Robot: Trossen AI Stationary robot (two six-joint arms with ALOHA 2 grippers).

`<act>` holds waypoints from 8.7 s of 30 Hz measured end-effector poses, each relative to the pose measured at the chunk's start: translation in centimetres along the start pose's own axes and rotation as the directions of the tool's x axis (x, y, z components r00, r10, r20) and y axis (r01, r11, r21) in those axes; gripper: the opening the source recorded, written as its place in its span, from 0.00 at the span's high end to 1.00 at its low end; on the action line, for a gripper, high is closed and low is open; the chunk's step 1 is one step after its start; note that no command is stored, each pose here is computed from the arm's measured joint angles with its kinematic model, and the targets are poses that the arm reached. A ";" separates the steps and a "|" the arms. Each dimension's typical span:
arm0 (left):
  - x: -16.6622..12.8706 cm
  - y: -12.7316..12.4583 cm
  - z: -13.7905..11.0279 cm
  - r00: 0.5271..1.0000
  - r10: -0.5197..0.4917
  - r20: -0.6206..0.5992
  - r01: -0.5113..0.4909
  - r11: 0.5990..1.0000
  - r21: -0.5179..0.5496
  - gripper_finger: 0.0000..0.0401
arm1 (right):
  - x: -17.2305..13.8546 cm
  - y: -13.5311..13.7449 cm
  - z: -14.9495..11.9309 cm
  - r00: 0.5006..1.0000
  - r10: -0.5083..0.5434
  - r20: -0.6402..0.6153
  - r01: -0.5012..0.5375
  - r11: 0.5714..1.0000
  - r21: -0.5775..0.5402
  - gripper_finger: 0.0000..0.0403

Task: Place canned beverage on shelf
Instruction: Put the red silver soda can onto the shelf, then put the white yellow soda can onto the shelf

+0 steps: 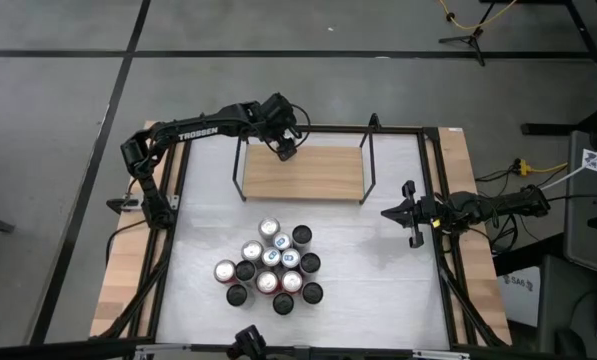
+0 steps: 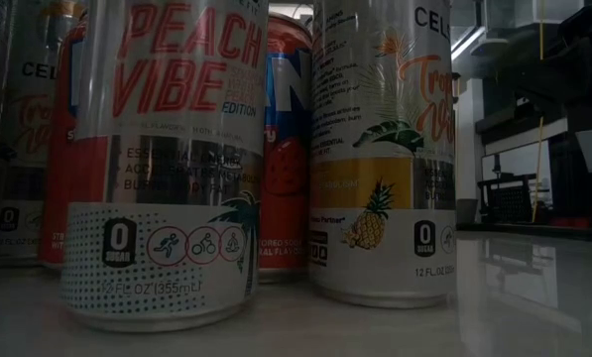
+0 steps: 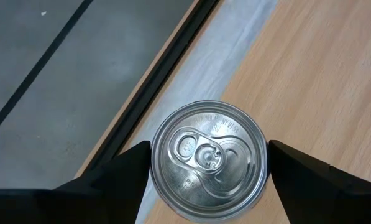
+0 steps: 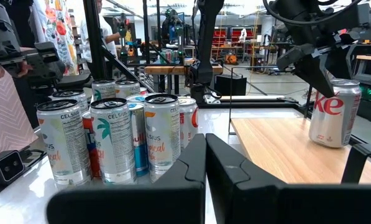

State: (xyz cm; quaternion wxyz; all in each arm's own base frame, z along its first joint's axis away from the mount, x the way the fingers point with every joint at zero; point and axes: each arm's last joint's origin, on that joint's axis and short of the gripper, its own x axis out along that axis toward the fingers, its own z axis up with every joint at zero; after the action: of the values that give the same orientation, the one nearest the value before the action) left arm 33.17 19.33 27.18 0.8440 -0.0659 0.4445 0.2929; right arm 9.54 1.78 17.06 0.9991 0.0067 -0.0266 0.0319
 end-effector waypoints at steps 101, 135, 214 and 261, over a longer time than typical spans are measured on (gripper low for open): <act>-18.5 -3.2 -21.2 0.685 -0.398 0.610 0.409 0.903 0.129 0.13 | 13.1 2.4 15.9 0.968 0.018 -0.249 -0.024 0.999 -0.023 0.50; -17.7 -3.6 -21.3 0.701 -0.398 0.592 0.453 0.890 0.062 0.13 | 29.0 -0.4 16.1 0.632 0.215 -0.744 -0.249 0.966 0.067 0.52; -17.7 -3.6 -21.3 0.698 -0.405 0.590 0.480 0.877 0.034 0.13 | 29.4 -0.2 14.1 0.549 0.235 -0.802 -0.273 0.957 0.094 0.03; -17.7 -3.6 -21.3 0.697 -0.409 0.590 0.483 0.875 0.036 0.13 | 32.1 0.5 6.3 0.333 0.207 -0.920 -0.288 0.951 0.109 0.18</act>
State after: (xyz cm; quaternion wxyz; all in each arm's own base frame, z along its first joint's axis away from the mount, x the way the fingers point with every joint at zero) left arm 12.30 0.72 27.91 0.9781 -0.1306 0.1175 0.1117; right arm 41.22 4.25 25.05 0.8252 -0.0529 0.5326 0.1804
